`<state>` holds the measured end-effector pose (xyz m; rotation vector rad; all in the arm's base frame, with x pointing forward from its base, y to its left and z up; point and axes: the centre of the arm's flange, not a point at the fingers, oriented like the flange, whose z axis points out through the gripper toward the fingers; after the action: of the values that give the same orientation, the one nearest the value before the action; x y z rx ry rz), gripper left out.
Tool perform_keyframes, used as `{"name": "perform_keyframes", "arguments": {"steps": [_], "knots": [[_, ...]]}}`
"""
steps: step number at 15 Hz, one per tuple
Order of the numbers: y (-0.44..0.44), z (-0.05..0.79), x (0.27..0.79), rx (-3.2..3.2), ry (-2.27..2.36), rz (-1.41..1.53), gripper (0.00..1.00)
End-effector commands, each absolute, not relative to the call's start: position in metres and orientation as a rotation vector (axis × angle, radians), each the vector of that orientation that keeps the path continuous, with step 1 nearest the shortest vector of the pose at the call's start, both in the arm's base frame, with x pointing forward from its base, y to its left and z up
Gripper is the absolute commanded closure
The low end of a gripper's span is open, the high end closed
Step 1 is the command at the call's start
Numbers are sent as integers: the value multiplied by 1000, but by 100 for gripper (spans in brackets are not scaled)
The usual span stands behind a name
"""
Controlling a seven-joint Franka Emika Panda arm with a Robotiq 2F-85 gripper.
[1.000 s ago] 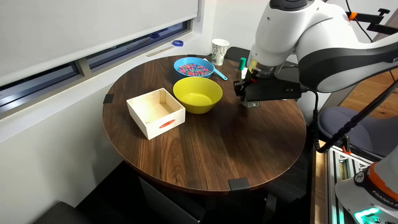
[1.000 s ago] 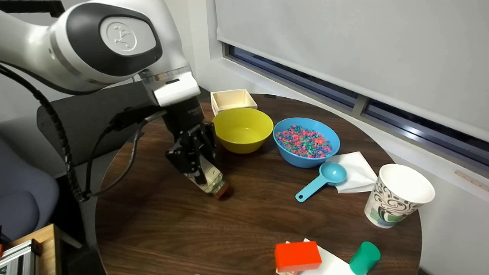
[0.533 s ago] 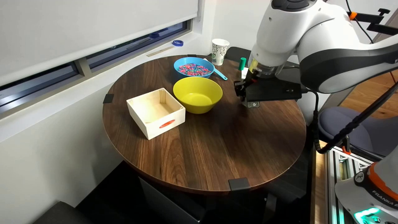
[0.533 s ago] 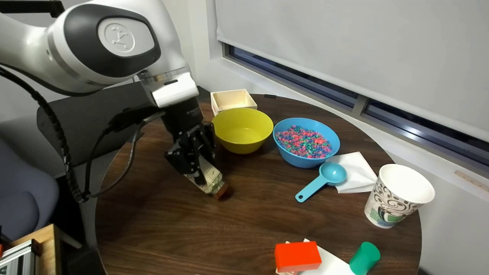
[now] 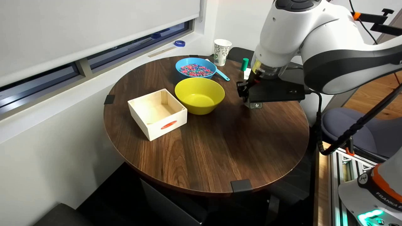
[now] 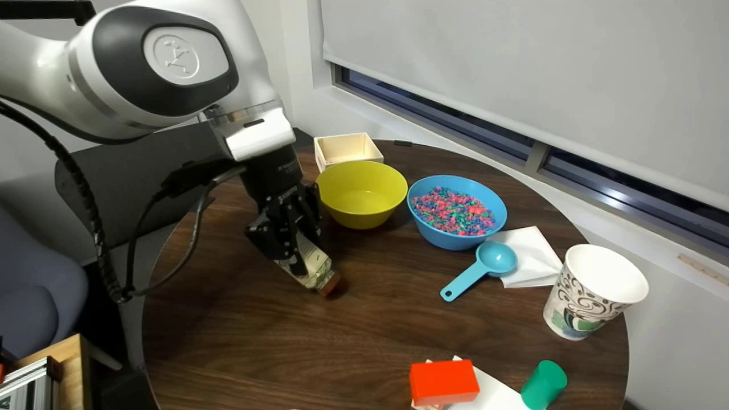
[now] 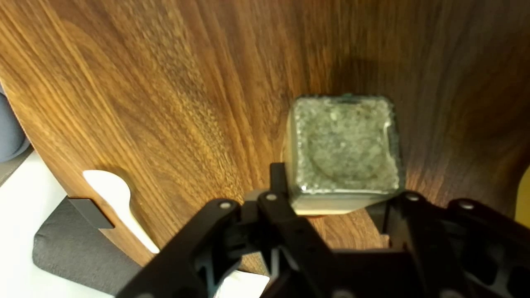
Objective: Flip the brown jar over on the table
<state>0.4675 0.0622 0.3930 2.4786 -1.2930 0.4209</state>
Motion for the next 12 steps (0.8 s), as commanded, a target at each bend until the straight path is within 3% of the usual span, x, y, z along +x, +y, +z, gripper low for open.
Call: {"name": "perform_keyframes", "arguments": {"steps": [1,2,4,7,12], "knots": [[60,379,459,2486,-1295,450,50],[60,379,459,2487,-1294,450,46],[60,375,458,2493,-1290,446,23],[59,373,457,2508,-1287,452,1],[45,397,457,2556,-1260,493,0]]}}
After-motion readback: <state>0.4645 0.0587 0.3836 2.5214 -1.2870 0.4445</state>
